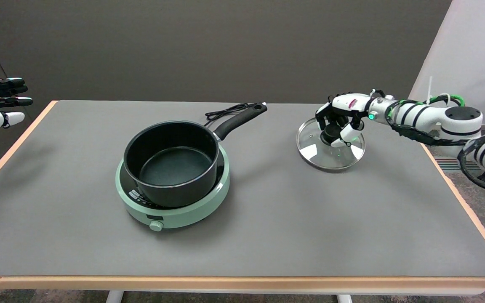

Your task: Place the pot lid onto the table.

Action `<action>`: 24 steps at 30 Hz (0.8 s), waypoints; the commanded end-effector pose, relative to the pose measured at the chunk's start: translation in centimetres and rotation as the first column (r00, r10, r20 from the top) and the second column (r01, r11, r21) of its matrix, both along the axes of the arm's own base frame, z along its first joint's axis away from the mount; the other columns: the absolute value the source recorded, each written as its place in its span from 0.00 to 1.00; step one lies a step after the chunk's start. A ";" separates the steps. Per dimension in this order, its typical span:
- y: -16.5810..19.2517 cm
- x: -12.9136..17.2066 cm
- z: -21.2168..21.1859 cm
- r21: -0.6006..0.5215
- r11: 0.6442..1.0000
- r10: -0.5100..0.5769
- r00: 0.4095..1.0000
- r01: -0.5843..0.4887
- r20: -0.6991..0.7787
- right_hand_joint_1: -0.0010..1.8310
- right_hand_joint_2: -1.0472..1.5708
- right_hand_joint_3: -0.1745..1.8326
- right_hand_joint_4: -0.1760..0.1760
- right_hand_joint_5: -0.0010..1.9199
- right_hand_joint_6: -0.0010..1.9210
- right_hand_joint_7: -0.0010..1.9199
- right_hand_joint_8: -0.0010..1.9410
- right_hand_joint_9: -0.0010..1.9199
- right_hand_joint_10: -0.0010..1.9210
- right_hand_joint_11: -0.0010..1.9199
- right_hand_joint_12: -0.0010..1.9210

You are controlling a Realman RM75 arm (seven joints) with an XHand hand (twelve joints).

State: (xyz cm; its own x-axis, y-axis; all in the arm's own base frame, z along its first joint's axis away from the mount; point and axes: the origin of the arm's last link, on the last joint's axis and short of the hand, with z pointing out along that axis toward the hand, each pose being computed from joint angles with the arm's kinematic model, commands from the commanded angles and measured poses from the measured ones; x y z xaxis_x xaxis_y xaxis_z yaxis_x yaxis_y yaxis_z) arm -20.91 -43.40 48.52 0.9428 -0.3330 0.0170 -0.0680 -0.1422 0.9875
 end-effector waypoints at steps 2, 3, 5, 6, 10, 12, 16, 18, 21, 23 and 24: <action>-2.2 -0.6 -0.5 -0.041 0.999 -0.019 0.998 0.017 -0.052 0.75 0.70 0.45 1.00 0.36 0.63 0.49 0.66 0.44 0.76 0.37 0.89; -2.2 -0.5 -0.6 -0.034 0.999 -0.019 0.998 0.017 -0.061 0.75 0.71 0.41 1.00 0.38 0.58 0.49 0.65 0.45 0.73 0.37 0.90; -2.3 -0.4 -0.7 -0.025 1.000 -0.018 0.997 0.016 -0.076 0.75 0.73 0.36 1.00 0.37 0.56 0.49 0.63 0.44 0.71 0.36 0.89; -2.3 -0.3 -0.7 -0.022 1.000 -0.018 0.996 0.016 -0.085 0.74 0.76 0.28 1.00 0.37 0.44 0.47 0.62 0.45 0.57 0.35 0.90; -2.4 0.0 -0.8 -0.019 1.000 -0.011 0.996 0.009 -0.086 0.61 0.67 0.55 1.00 0.37 0.35 0.47 0.29 0.45 0.43 0.33 0.85; -2.5 0.1 -0.9 -0.016 1.000 -0.008 0.996 0.006 -0.086 0.59 0.66 0.56 1.00 0.36 0.32 0.45 0.25 0.44 0.38 0.32 0.79; -2.6 0.3 -1.1 -0.009 1.000 0.001 0.996 -0.001 -0.085 0.57 0.64 0.58 1.00 0.34 0.27 0.38 0.12 0.35 0.25 0.27 0.56; -2.6 0.5 -1.1 -0.007 1.000 0.005 0.996 -0.006 -0.084 0.56 0.62 0.60 1.00 0.33 0.26 0.33 0.09 0.28 0.20 0.20 0.40; -2.7 0.8 -1.1 -0.010 1.000 0.015 0.997 -0.016 -0.078 0.55 0.59 0.62 1.00 0.29 0.16 0.21 0.07 0.13 0.13 0.09 0.30; -2.7 1.0 -1.0 -0.013 1.000 0.023 0.997 -0.024 -0.072 0.54 0.58 0.63 0.96 0.27 0.13 0.19 0.07 0.11 0.13 0.07 0.29; -2.7 1.1 -1.0 -0.014 0.999 0.028 0.997 -0.029 -0.070 0.54 0.57 0.62 0.94 0.26 0.13 0.18 0.07 0.09 0.13 0.06 0.29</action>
State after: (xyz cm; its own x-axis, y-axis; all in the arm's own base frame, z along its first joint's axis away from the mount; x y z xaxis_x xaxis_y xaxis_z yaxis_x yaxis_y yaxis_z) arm -20.84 -45.57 47.74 0.9408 -0.3365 -0.0422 -0.0010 -0.1272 0.9919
